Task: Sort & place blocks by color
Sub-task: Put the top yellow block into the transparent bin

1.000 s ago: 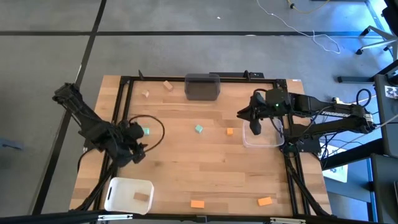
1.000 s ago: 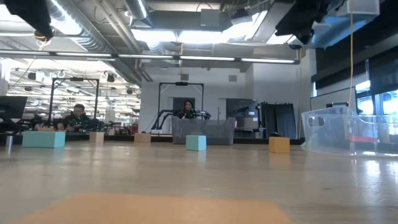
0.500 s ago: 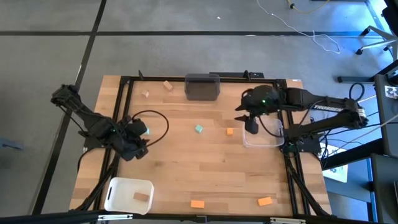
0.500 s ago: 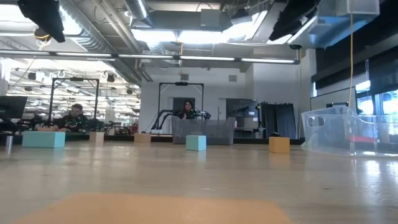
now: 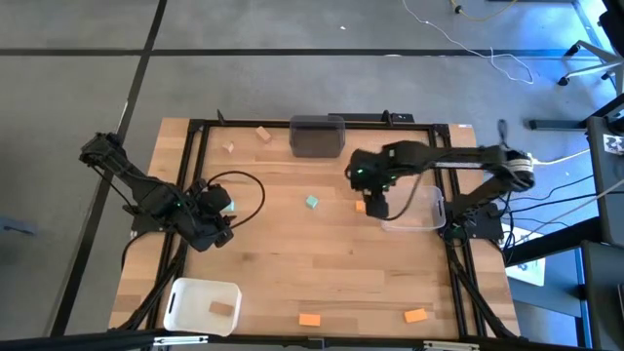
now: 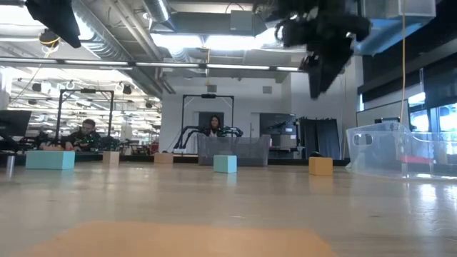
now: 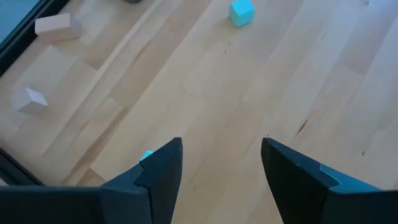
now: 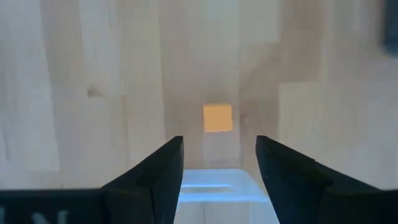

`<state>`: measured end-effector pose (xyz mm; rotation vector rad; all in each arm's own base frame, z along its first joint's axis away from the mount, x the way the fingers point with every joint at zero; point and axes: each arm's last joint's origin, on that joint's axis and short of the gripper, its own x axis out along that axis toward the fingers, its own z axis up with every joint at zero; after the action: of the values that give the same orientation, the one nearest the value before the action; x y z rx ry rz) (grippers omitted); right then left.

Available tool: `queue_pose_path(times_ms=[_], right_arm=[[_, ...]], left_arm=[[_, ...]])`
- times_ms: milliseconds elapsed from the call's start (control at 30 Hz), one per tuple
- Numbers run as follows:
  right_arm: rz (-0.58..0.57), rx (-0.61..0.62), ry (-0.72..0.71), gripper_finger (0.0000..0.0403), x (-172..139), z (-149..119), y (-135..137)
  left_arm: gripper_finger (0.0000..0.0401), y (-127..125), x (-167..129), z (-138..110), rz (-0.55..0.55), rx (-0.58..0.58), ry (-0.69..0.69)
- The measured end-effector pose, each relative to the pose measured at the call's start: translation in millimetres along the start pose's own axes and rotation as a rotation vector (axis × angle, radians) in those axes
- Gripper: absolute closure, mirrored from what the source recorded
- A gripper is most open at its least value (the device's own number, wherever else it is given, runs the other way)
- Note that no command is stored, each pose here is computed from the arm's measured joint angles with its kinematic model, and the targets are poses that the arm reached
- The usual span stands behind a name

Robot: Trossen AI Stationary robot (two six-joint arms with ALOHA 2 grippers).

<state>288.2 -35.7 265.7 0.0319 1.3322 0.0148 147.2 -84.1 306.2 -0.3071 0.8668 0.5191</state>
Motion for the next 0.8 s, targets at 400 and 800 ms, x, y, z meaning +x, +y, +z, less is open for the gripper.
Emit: queue_pose_path(times_ms=[400,800], right_arm=[[0.071,-0.144,0.254,0.0201,86.3,15.4,-6.2],[0.088,-0.138,0.327,0.0201,113.4,16.2,-15.8]], left_arm=[[0.0191,0.0,0.0,0.0,0.0,0.0,0.0],[0.0191,0.0,0.0,0.0,0.0,0.001,-0.001]])
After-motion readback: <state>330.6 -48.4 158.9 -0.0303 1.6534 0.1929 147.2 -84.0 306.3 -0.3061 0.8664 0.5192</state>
